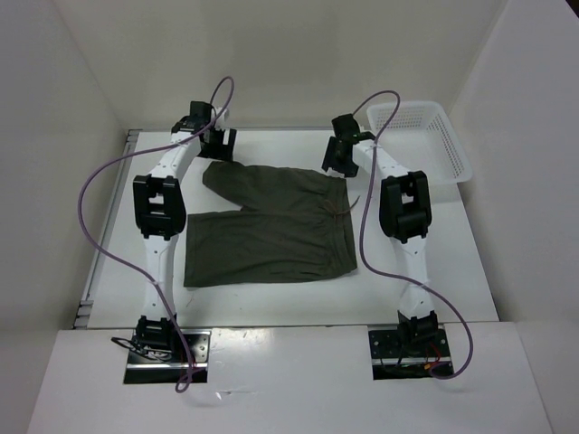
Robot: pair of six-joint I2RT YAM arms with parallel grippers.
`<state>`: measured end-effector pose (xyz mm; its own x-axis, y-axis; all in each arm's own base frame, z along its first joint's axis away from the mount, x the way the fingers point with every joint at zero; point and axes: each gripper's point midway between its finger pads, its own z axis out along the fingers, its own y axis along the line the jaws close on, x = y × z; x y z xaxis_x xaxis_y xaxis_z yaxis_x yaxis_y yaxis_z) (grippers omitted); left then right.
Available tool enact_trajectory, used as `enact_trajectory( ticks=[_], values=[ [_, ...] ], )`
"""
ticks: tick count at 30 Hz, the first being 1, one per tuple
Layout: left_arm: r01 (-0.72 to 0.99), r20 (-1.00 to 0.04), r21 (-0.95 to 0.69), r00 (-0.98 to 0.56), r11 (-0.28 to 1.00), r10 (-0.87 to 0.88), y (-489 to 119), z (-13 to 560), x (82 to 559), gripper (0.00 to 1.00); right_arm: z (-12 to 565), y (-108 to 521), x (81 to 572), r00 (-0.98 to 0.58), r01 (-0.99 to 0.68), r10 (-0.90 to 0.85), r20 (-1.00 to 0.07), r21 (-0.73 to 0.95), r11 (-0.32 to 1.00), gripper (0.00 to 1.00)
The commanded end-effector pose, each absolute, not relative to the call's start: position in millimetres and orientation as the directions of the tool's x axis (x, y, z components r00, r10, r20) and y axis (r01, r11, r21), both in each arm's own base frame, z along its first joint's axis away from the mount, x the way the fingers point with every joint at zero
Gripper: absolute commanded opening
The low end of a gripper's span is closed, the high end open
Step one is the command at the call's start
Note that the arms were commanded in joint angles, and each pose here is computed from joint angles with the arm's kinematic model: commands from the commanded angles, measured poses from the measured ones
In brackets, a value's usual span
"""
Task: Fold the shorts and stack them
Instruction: Flatten the shorts out, then fold the shorts
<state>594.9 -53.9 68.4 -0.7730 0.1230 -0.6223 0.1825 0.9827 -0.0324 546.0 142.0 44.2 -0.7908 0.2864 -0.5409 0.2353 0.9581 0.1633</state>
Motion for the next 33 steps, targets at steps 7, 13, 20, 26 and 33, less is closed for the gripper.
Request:
enact_trajectory(
  ticks=[7, 13, 20, 26, 33],
  values=[
    [0.210, -0.547, -0.097, -0.828, 0.973, 0.124, -60.5, 32.8, 580.5, 0.91, 23.6, 139.8, 510.8, -0.863, 0.234, 0.258, -0.433, 0.109, 0.966, 0.70],
    [0.250, -0.477, -0.210, -0.870, 0.945, 0.124, -78.4, 24.2, 548.3, 0.42, 24.6, 134.8, 488.3, -0.875, 0.223, 0.246, -0.417, 0.103, 0.969, 0.64],
    [0.281, -0.528, -0.216, -0.839, 0.935, 0.130, -86.7, 63.1, 542.0, 0.00, 42.7, 154.1, 487.0, -0.884, 0.130, 0.206, -0.420, 0.201, 0.971, 0.00],
    [0.291, -0.700, -0.128, -0.704, 0.948, 0.121, -77.8, 159.0, 538.0, 0.00, 124.0, 154.6, 493.6, -0.776, 0.051, 0.204, -0.597, 0.263, 0.963, 0.00],
    [0.339, -0.628, -0.193, -0.764, 0.921, 0.149, -95.7, 165.3, 445.2, 0.09, 157.0, 160.9, 446.1, -0.734, -0.051, 0.162, -0.659, 0.290, 0.956, 0.00]
  ],
)
